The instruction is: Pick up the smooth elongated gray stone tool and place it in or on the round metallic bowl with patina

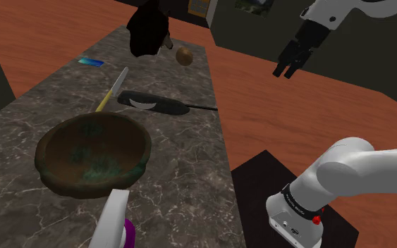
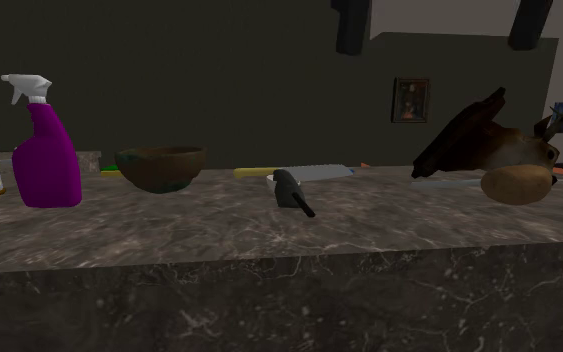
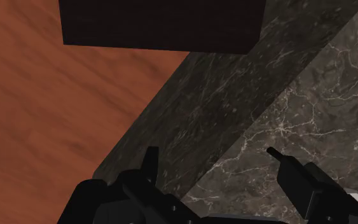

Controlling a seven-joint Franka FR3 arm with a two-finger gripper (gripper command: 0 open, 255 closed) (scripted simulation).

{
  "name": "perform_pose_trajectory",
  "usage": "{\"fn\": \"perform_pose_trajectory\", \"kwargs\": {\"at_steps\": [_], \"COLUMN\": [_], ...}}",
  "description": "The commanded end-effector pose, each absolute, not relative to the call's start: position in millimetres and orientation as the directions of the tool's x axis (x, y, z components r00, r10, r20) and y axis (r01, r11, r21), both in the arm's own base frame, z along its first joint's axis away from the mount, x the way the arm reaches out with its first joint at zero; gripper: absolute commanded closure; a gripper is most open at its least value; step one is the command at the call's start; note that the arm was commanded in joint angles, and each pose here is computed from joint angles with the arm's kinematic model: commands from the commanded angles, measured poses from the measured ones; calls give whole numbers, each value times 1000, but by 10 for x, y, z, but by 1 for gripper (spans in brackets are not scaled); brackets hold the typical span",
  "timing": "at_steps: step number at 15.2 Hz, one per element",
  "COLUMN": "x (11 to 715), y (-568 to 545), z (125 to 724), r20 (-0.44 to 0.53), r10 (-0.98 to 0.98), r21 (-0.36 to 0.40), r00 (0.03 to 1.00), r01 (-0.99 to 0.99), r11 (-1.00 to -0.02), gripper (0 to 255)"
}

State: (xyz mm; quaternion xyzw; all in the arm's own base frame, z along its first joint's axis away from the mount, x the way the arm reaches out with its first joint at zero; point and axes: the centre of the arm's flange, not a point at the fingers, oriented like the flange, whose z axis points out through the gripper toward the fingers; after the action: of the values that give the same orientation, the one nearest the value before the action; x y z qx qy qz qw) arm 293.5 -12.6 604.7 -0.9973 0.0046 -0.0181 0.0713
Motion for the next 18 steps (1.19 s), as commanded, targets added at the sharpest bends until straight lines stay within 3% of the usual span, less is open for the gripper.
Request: {"fn": "perform_pose_trajectory", "kwargs": {"at_steps": [1, 18], "x": [2935, 4504], "y": [-126, 1423], "z": [6047, 5263], "r20": [35, -2], "r10": [-12, 391], "r21": [-142, -138], "r00": [999, 920], "r01": [-7, 387], "r11": [-990, -912], "gripper": [0, 0]}}
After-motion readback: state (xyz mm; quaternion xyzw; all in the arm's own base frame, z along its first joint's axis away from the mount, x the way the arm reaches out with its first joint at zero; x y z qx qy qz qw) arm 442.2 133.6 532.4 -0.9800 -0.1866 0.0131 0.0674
